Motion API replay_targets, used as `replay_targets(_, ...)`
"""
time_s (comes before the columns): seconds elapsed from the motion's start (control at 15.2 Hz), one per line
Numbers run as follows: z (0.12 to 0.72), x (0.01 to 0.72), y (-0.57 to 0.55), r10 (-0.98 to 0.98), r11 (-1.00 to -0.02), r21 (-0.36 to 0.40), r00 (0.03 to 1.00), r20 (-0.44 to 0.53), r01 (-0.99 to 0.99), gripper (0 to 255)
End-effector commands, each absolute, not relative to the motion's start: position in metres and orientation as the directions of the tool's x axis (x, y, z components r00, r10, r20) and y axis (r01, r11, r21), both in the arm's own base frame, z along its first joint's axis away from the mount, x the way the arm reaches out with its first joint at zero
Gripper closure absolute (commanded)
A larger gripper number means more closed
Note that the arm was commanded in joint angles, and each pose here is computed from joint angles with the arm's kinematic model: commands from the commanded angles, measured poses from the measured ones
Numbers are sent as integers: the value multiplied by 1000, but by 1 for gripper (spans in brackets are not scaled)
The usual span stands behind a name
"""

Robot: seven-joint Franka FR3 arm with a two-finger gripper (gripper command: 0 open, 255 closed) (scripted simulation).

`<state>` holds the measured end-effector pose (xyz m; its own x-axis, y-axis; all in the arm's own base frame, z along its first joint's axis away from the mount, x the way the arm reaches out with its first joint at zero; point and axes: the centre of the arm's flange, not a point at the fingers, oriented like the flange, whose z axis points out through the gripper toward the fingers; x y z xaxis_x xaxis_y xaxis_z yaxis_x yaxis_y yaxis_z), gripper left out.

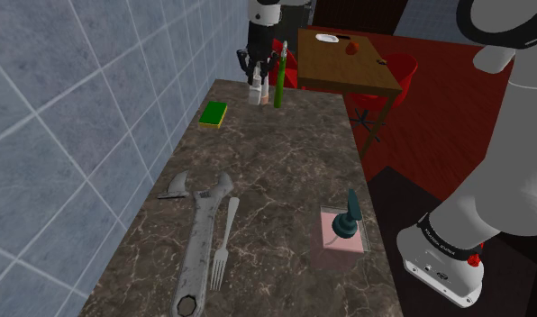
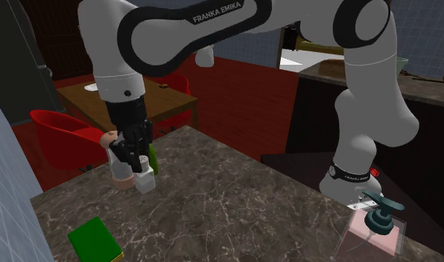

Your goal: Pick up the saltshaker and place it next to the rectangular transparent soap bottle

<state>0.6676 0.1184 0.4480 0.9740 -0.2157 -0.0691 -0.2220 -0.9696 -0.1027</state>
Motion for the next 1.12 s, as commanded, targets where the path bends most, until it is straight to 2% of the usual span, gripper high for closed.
replay_targets(0.0, 459, 667, 118, -216, -970, -103, 974, -70, -222, 255)
replay_targets(1.06, 544, 667, 118, -216, -970, -103, 974, -70, -222, 255)
